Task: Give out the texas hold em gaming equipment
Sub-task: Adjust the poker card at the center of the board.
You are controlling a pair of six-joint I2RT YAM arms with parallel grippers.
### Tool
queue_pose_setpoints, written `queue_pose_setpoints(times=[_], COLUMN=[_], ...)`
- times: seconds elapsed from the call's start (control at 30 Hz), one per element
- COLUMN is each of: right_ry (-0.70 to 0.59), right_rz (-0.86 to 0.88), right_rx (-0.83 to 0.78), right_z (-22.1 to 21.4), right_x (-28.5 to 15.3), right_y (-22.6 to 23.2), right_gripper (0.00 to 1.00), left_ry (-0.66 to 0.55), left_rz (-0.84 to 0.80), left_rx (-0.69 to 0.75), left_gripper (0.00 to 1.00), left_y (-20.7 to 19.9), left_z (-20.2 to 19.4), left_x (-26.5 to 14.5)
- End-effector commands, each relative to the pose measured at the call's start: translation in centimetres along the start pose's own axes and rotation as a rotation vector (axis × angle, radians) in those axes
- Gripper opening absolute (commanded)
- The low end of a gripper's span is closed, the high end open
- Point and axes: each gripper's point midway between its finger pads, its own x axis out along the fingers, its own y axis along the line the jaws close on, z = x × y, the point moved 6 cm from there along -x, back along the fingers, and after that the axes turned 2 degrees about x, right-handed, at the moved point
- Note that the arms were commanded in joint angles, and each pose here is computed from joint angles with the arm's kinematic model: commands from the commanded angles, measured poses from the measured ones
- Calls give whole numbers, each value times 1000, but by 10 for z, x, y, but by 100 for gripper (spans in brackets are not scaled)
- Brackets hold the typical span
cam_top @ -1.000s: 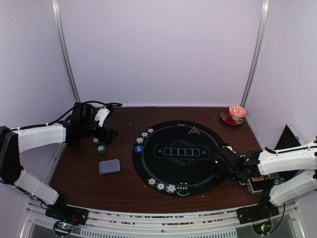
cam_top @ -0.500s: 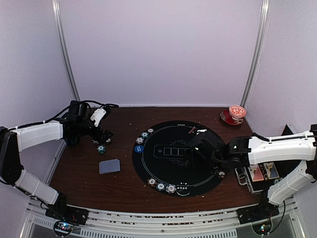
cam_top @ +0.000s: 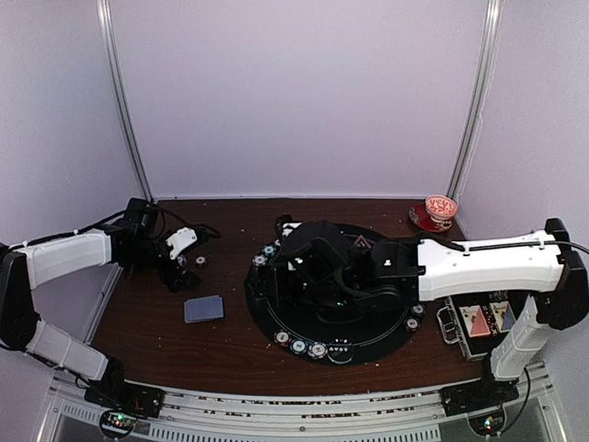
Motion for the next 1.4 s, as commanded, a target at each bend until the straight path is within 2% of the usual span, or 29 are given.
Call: queue_pose_setpoints(times=[0.0,0.23,0.43,0.67,0.97,1.2,1.37], right_ry=[105,33,28,-27,33,141,164], right_rz=[-4,41,3,-49,-55,26,136], right_rx=[-62,-78,-106,-125,-55,-61,2], right_z=[-20,-4,-6,13,21,3,-7], right_x=[14,0,7,17,88,153,180], right_y=[23,36,25,1,-48,-29,-16], right_gripper=[100,100,100,100,100,91,85], left_ry=[11,16,32,53,114,114,100], left_rz=[-82,-101,-94,-148,-172,-175,-206], left_rx=[55,53,92,167,161,153,146], left_gripper=[98,98,98,98,98,98,98], left_y=[-10,-13,-17,-25,-30,-39,-44], left_z=[-8,-12,-17,-22,-37,-48,-48], left_x=[5,9,7,3,15,19,19])
